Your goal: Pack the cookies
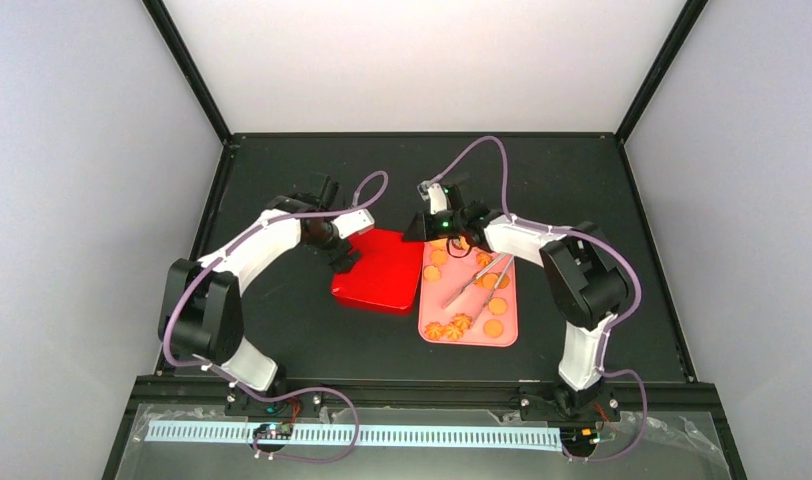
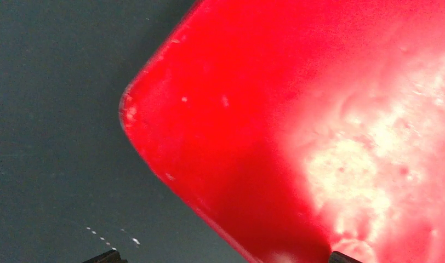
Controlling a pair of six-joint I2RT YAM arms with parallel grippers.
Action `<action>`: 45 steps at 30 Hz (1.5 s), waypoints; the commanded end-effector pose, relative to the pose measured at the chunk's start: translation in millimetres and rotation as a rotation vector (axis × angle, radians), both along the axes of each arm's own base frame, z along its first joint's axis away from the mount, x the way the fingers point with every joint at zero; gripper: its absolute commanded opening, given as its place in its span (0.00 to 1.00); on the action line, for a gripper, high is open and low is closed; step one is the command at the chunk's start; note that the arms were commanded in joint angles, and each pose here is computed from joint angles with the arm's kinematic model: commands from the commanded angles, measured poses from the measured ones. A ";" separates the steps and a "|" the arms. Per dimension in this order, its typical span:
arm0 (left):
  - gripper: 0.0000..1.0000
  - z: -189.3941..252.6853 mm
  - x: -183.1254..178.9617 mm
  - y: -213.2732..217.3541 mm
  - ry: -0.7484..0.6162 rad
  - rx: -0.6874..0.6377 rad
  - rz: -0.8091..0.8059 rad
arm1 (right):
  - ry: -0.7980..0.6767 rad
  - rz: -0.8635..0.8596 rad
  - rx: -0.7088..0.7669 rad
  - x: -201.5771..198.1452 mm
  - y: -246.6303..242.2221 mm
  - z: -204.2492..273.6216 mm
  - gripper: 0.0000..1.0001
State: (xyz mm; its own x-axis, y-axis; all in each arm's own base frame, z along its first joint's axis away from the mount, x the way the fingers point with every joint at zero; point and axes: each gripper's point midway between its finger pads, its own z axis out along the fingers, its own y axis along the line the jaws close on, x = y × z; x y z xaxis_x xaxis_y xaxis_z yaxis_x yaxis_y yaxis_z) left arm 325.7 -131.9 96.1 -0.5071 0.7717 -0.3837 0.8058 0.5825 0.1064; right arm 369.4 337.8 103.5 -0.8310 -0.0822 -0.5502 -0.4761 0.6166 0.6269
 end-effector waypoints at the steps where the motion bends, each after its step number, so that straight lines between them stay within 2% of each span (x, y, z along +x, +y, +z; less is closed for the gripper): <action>1: 0.99 13.8 31.1 3.1 -0.071 -0.015 0.035 | 0.014 -0.064 -0.052 15.1 -8.7 -16.7 0.18; 6: 0.99 2.3 45.2 12.4 -0.040 -0.021 0.088 | 0.020 -0.080 -0.044 18.1 -9.5 -17.3 0.21; 9: 0.98 -3.8 50.0 18.2 -0.015 -0.032 0.124 | -0.047 -0.085 -0.001 15.4 -12.0 10.7 0.32; 12: 0.99 10.1 57.6 27.7 -0.026 -0.065 0.198 | -0.160 -0.100 0.026 12.5 -20.0 54.6 0.59; 17: 0.99 74.4 72.8 44.8 -0.131 -0.156 0.295 | -0.306 -0.119 0.034 2.9 -36.4 122.6 0.98; 20: 0.99 113.4 79.1 56.9 -0.196 -0.216 0.346 | -0.357 -0.141 -0.021 -0.3 -50.9 146.1 1.00; 23: 0.99 141.0 82.7 73.4 -0.267 -0.303 0.401 | -0.448 -0.238 -0.084 -3.8 -83.2 169.8 1.00; 28: 0.99 155.9 84.9 101.1 -0.399 -0.443 0.511 | -0.520 -0.423 -0.181 -12.9 -147.6 183.8 1.00; 32: 0.99 142.9 80.7 107.5 -0.496 -0.535 0.568 | -0.493 -0.655 -0.410 -14.2 -210.2 155.0 1.00; 34: 0.99 130.7 74.4 102.6 -0.534 -0.576 0.550 | -0.546 -0.762 -0.507 -21.5 -241.7 145.4 1.00; 36: 0.99 116.8 71.3 99.1 -0.581 -0.611 0.526 | -0.644 -0.840 -0.544 -30.6 -263.3 141.1 1.00; 37: 0.99 106.7 68.3 96.8 -0.584 -0.620 0.512 | -0.670 -0.850 -0.578 -38.8 -272.4 122.7 1.00; 40: 0.99 84.3 63.3 95.6 -0.602 -0.621 0.498 | -0.784 -1.024 -0.622 -61.2 -311.2 116.1 1.00; 43: 0.99 71.0 59.6 102.2 -0.649 -0.603 0.524 | -0.903 -1.193 -0.588 -83.4 -344.7 118.8 1.00; 45: 0.99 73.3 57.9 105.7 -0.695 -0.607 0.539 | -0.905 -1.289 -0.575 -91.0 -366.1 114.1 1.00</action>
State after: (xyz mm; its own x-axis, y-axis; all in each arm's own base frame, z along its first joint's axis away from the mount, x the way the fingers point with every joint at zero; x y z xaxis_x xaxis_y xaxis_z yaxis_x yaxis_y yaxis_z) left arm 366.8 -31.9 124.7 -0.4673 0.0972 -0.8788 0.3235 0.9438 -0.0677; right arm 291.0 24.1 163.4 -0.2670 -0.0663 -0.9614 0.1789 0.9769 -0.1171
